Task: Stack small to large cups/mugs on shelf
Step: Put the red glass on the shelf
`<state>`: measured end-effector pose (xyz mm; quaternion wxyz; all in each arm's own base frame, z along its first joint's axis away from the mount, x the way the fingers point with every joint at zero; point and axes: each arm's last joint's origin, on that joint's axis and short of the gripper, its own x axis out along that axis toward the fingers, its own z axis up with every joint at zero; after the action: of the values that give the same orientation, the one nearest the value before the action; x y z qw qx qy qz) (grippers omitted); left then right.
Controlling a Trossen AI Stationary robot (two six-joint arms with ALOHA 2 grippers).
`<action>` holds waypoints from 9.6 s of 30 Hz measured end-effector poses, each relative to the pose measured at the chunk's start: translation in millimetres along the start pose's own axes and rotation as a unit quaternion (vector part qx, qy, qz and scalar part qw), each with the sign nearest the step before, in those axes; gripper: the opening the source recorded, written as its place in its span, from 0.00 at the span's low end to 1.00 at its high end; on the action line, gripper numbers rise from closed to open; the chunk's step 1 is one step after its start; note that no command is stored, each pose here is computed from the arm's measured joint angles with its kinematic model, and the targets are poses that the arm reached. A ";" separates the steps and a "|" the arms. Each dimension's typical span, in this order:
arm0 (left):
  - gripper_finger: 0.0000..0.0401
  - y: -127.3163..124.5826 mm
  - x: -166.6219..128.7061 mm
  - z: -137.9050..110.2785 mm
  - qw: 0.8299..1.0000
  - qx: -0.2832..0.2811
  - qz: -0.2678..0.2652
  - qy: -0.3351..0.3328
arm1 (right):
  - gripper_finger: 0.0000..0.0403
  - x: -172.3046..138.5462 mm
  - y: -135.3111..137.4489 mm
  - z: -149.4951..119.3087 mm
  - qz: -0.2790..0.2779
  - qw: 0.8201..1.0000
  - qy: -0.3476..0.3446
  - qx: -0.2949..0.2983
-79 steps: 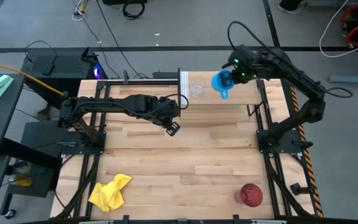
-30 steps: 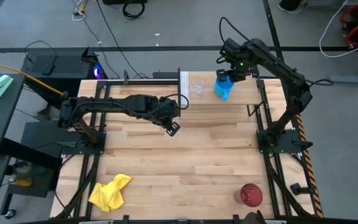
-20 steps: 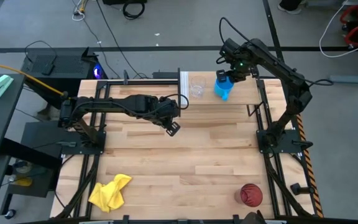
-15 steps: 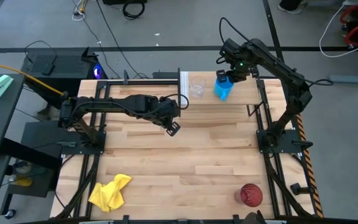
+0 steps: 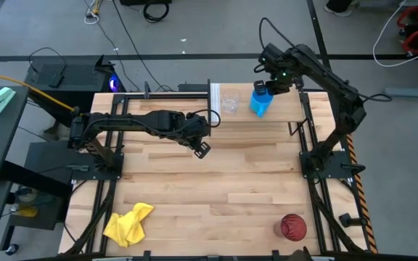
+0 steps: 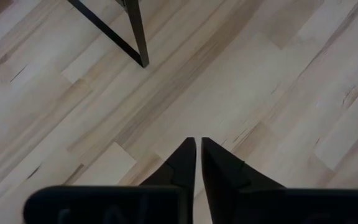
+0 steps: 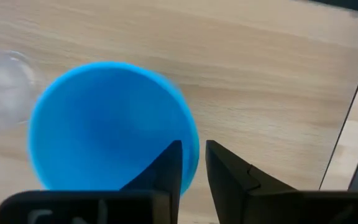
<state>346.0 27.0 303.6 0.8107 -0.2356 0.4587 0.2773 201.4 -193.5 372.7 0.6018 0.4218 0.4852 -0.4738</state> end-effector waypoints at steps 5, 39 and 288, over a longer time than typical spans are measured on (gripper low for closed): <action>0.10 -0.4 0.0 0.6 1.000 -0.001 -0.002 -0.003 | 0.20 -28.0 -9.7 -12.9 0.037 0.999 -0.036 -0.012; 0.07 -0.4 0.0 0.5 1.000 -0.009 -0.002 -0.003 | 0.13 -104.5 -151.2 -221.1 0.414 0.898 -0.002 -0.149; 0.05 65.2 -28.6 135.0 0.866 -0.015 -0.331 -0.376 | 0.01 -64.2 -129.2 -104.5 0.068 0.973 -0.135 0.173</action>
<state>373.3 154.1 383.5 0.9621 -0.2639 0.0105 0.0675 50.4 -107.2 411.5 0.6103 0.4840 0.2804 -0.5609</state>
